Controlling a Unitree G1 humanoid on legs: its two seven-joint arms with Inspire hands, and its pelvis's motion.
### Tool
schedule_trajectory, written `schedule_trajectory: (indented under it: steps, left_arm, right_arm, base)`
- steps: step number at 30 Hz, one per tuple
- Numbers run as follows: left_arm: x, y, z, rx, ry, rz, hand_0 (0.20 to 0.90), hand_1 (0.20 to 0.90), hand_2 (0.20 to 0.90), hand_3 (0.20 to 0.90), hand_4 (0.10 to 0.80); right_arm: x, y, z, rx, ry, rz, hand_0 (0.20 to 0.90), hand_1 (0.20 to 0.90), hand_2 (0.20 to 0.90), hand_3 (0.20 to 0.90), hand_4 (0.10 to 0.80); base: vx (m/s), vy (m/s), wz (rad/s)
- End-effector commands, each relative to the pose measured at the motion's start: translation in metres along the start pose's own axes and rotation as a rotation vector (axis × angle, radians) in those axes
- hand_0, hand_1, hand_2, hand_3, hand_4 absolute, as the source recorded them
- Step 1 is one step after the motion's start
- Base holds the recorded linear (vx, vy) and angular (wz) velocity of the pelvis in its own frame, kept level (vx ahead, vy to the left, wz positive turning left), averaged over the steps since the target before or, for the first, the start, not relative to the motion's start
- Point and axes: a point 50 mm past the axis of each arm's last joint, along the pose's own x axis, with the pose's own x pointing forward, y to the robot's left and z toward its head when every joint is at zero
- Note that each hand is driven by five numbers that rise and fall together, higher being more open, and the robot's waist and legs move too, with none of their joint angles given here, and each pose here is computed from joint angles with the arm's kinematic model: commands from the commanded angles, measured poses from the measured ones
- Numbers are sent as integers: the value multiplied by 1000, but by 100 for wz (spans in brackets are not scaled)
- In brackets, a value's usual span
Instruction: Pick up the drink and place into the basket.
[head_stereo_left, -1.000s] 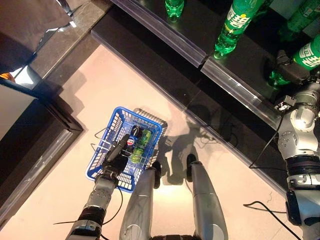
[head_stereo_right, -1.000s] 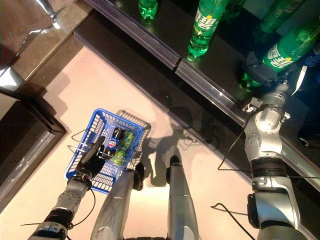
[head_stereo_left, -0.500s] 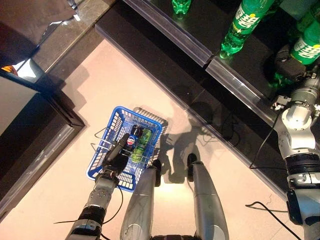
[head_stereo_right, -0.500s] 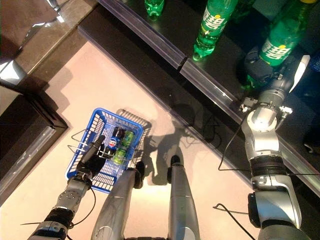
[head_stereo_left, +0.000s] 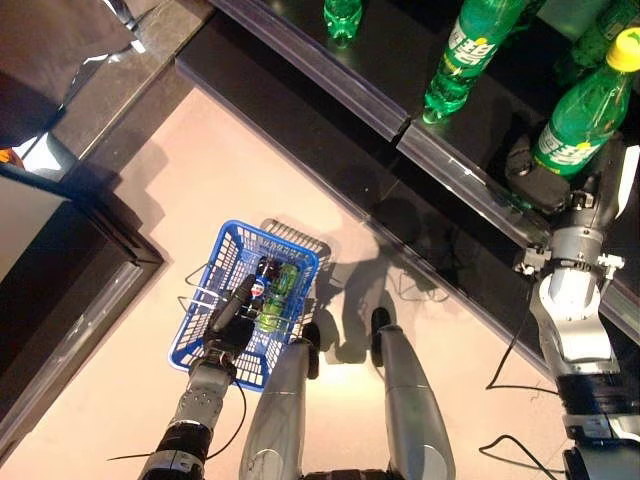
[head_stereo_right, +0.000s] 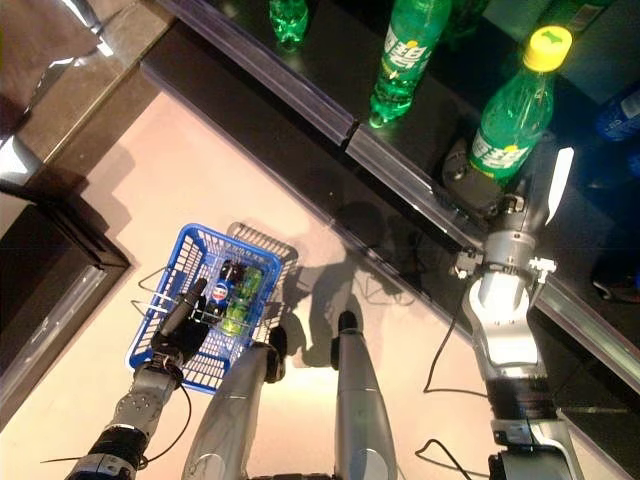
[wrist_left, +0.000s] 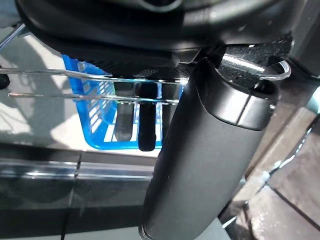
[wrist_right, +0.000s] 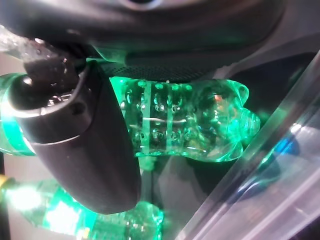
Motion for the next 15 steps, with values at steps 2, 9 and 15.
schedule_trajectory:
  steps: [2,9,15]
  left_arm:
    - [-15,-39,39,0,-190,-335,300,300,300,200,100]
    - [-20,-30,40,-2,-216,-307,300,300,300,200,100]
    - [-26,-18,33,-2,-209,-268,300,300,300,200,100]
  right_arm:
    - [4,-21,95,96,-523,-36,300,300,300,200,100]
    - [-18,-16,96,162,-503,109,300,300,300,200,100]
    - [-53,6,53,232,-242,344,300,300,300,200,100]
  base:
    - [-12,42,-10]
    - [-4,42,-6]
    - [33,11,-2]
